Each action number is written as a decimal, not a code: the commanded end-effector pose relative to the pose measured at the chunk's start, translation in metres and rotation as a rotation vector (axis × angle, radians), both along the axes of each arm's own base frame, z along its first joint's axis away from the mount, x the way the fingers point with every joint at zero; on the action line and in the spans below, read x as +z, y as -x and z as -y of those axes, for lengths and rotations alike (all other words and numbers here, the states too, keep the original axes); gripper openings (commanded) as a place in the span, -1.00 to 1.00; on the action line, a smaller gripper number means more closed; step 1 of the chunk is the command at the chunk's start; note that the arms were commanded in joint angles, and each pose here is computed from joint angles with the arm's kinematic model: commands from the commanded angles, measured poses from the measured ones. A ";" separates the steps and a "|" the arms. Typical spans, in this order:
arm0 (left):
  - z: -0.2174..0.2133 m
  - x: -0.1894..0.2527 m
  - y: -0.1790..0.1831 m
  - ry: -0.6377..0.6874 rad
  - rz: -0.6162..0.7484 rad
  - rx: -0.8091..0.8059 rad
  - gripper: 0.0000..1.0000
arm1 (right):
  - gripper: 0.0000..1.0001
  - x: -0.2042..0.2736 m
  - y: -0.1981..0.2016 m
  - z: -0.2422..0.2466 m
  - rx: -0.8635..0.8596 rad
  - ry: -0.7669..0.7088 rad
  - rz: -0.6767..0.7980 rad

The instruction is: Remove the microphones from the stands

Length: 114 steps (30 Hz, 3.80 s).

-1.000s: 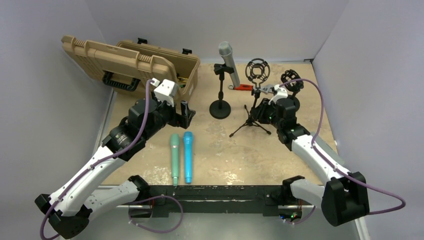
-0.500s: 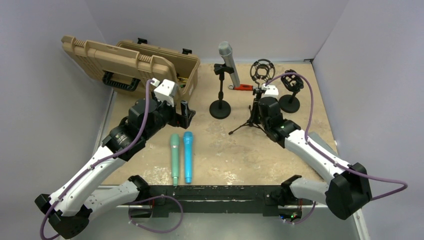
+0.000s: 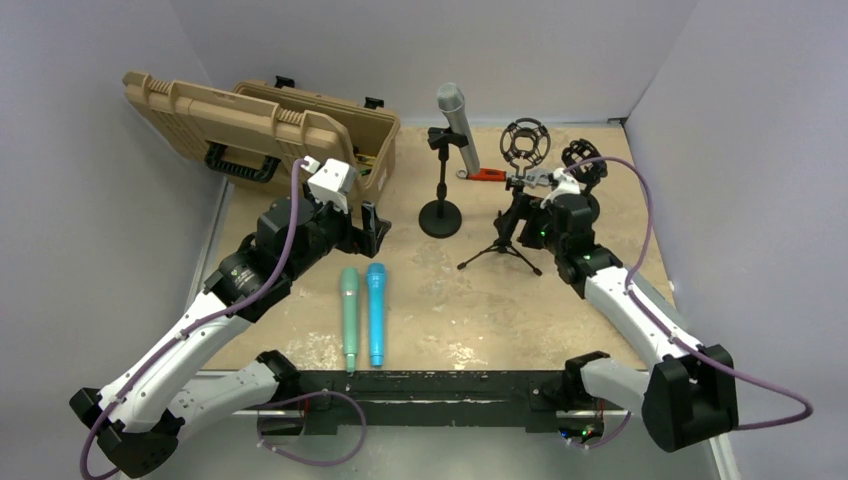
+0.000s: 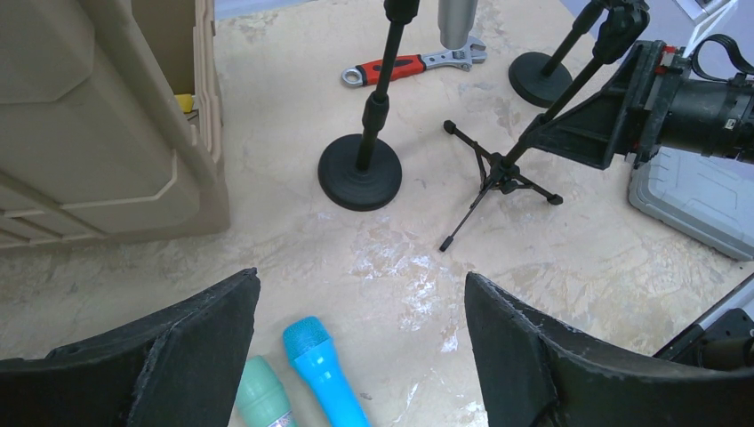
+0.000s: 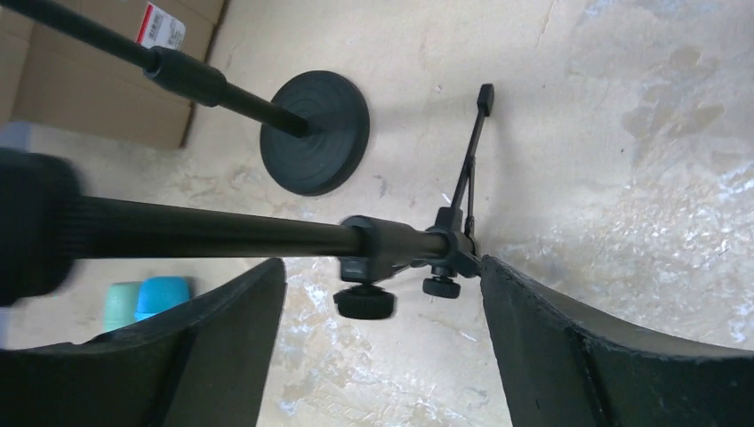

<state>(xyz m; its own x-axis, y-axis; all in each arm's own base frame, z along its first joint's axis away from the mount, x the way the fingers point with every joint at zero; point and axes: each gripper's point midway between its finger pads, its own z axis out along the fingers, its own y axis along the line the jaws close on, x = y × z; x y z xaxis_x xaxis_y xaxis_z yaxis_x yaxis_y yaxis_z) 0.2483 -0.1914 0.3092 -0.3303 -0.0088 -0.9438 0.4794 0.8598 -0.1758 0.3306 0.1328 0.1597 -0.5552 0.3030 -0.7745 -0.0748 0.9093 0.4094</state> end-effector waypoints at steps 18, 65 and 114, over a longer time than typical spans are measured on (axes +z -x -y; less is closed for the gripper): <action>0.000 0.025 0.003 0.042 0.051 -0.004 0.66 | -0.25 0.009 -0.001 0.017 0.043 -0.211 0.034; 0.003 0.019 0.001 0.030 0.024 -0.005 0.66 | -0.10 0.012 0.004 -0.011 0.183 -0.354 0.015; 0.000 0.020 0.000 0.028 0.030 0.008 0.67 | -0.20 0.008 -0.003 0.033 0.070 -0.199 0.033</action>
